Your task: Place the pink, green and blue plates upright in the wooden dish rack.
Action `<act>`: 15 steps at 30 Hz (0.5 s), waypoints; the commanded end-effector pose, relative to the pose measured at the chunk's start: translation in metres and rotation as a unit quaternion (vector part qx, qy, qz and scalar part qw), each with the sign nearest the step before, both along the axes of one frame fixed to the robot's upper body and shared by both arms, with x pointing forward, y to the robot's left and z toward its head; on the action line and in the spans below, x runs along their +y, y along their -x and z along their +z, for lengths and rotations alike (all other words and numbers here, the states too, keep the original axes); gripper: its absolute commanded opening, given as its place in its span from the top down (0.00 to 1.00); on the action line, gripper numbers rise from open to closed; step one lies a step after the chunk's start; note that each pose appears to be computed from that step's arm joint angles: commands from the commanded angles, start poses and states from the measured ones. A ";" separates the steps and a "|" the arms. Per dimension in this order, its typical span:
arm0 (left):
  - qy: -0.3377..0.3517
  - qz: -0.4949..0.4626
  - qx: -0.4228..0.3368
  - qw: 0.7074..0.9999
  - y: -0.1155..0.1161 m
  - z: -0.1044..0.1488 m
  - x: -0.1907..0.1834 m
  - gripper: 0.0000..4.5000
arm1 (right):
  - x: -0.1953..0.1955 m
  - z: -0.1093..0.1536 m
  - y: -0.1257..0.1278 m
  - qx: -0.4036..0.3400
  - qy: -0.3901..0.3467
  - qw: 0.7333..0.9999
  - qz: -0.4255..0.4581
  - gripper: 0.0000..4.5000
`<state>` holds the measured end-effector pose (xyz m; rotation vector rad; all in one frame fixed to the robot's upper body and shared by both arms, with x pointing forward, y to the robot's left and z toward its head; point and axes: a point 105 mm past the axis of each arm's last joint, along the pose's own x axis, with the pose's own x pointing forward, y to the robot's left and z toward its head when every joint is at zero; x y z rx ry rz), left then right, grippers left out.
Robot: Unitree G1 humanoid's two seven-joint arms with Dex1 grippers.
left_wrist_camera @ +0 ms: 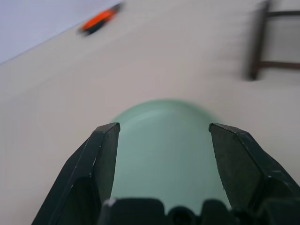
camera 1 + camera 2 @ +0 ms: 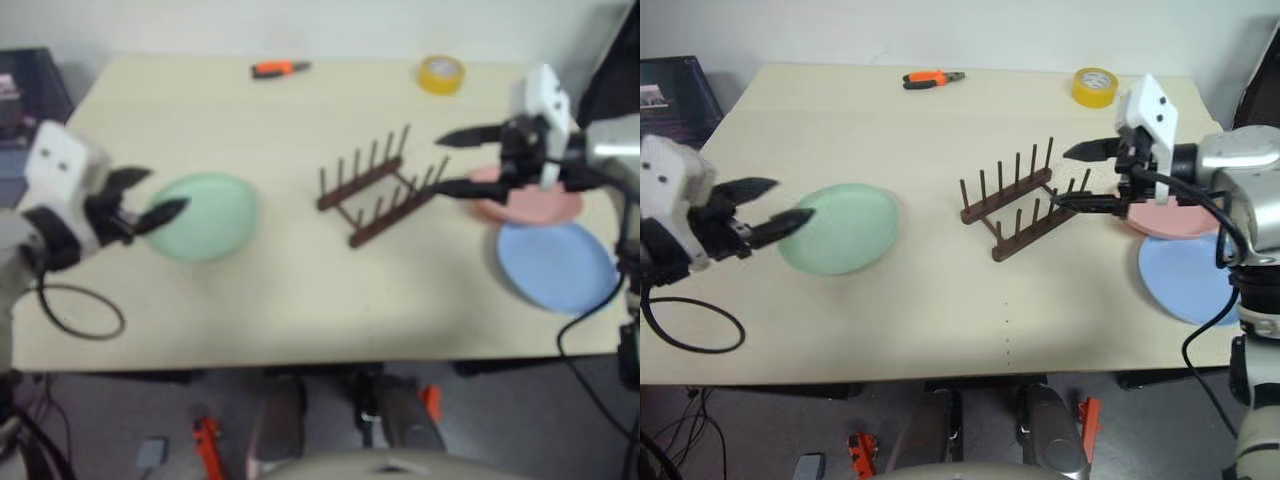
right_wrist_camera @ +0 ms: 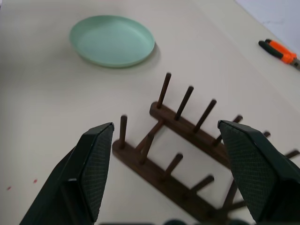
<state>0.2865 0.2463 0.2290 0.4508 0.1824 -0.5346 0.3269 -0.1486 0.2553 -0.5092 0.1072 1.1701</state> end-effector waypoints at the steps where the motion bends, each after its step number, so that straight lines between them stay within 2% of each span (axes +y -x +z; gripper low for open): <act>1: -0.032 -0.113 0.012 0.993 0.002 -0.012 -0.055 0.26 | -0.020 0.002 0.001 -0.009 0.012 1.000 -0.023 0.14; 3: -0.056 -0.143 0.030 0.988 -0.008 -0.036 -0.082 0.26 | -0.028 -0.001 0.000 -0.013 0.015 0.999 -0.044 0.14; 6: -0.076 -0.154 0.032 0.985 -0.020 -0.053 -0.103 0.26 | -0.031 -0.003 -0.002 -0.019 0.018 0.998 -0.062 0.14; 9: -0.090 -0.172 0.037 0.980 -0.031 -0.074 -0.128 0.26 | -0.033 -0.010 0.008 -0.014 0.019 0.998 -0.064 0.14; 13: -0.063 -0.179 0.058 0.980 -0.044 -0.093 -0.152 0.26 | -0.036 -0.015 0.018 -0.009 0.021 0.996 -0.081 0.14; 15: -0.034 -0.191 0.075 0.978 -0.044 -0.097 -0.162 0.18 | -0.034 -0.016 0.020 -0.008 0.021 0.996 -0.082 0.14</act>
